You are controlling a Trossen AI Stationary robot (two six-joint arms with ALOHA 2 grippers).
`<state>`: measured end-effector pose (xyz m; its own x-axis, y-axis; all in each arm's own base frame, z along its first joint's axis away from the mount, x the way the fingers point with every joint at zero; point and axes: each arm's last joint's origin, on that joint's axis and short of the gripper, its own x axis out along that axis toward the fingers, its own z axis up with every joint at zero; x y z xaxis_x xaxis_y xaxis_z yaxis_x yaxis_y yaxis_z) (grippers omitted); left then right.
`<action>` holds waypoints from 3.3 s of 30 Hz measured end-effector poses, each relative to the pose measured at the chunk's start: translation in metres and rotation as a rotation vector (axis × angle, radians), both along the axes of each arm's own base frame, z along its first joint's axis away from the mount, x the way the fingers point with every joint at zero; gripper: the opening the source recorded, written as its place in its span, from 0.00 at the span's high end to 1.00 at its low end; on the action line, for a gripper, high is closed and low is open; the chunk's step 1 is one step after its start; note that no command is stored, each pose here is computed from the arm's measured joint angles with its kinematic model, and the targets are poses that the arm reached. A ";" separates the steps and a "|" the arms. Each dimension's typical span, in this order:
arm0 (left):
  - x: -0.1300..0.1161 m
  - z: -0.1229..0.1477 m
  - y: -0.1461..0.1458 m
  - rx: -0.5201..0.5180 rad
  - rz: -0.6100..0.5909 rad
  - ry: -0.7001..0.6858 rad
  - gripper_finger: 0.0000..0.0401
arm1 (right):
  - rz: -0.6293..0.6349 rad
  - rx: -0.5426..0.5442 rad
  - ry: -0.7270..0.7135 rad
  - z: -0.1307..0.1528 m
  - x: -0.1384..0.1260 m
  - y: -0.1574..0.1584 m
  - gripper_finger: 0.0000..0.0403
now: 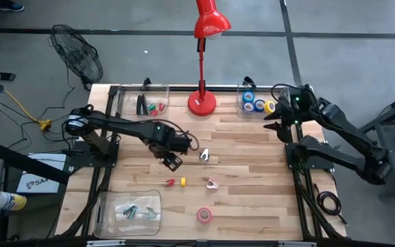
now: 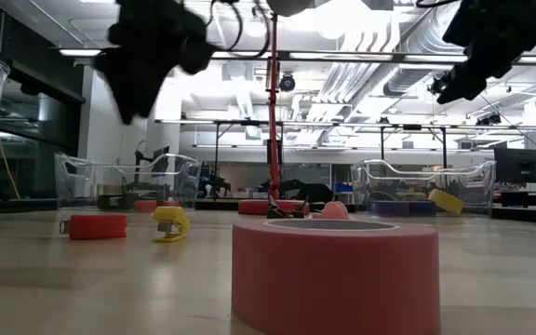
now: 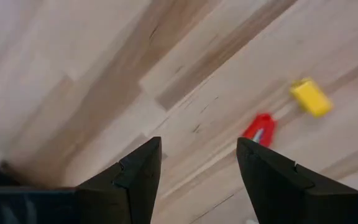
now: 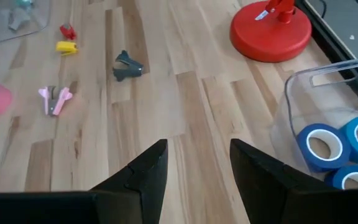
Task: Pick and place Stapler, Stapler remover, tape
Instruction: Put the red stapler into the top left transparent bin
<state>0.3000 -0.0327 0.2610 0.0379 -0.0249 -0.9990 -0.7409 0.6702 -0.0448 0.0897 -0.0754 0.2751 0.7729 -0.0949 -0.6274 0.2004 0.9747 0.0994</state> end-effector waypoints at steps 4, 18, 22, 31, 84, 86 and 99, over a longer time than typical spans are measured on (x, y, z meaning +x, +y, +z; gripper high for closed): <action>-0.005 -0.018 -0.011 -0.061 0.040 0.032 0.48 | 0.009 -0.023 -0.028 0.004 -0.003 0.003 0.59; 0.011 -0.047 -0.056 -0.161 -0.015 -0.075 0.20 | 0.005 -0.016 -0.025 0.004 -0.004 0.004 0.59; 0.016 -0.061 -0.064 -0.147 -0.063 -0.055 0.21 | 0.007 -0.015 -0.026 0.004 -0.004 0.004 0.59; 0.025 -0.089 -0.066 -0.130 -0.125 0.013 0.25 | 0.006 -0.013 -0.026 0.004 -0.004 0.004 0.59; -0.005 -0.011 0.029 0.070 0.069 -0.054 0.80 | -0.040 0.021 -0.021 0.003 -0.004 0.004 0.59; -0.012 -0.001 0.045 0.100 0.119 -0.076 0.80 | -0.055 0.019 -0.014 0.003 -0.004 0.004 0.59; -0.043 0.017 0.145 0.182 0.360 -0.149 0.80 | -0.141 -0.002 0.025 0.003 -0.005 0.001 0.59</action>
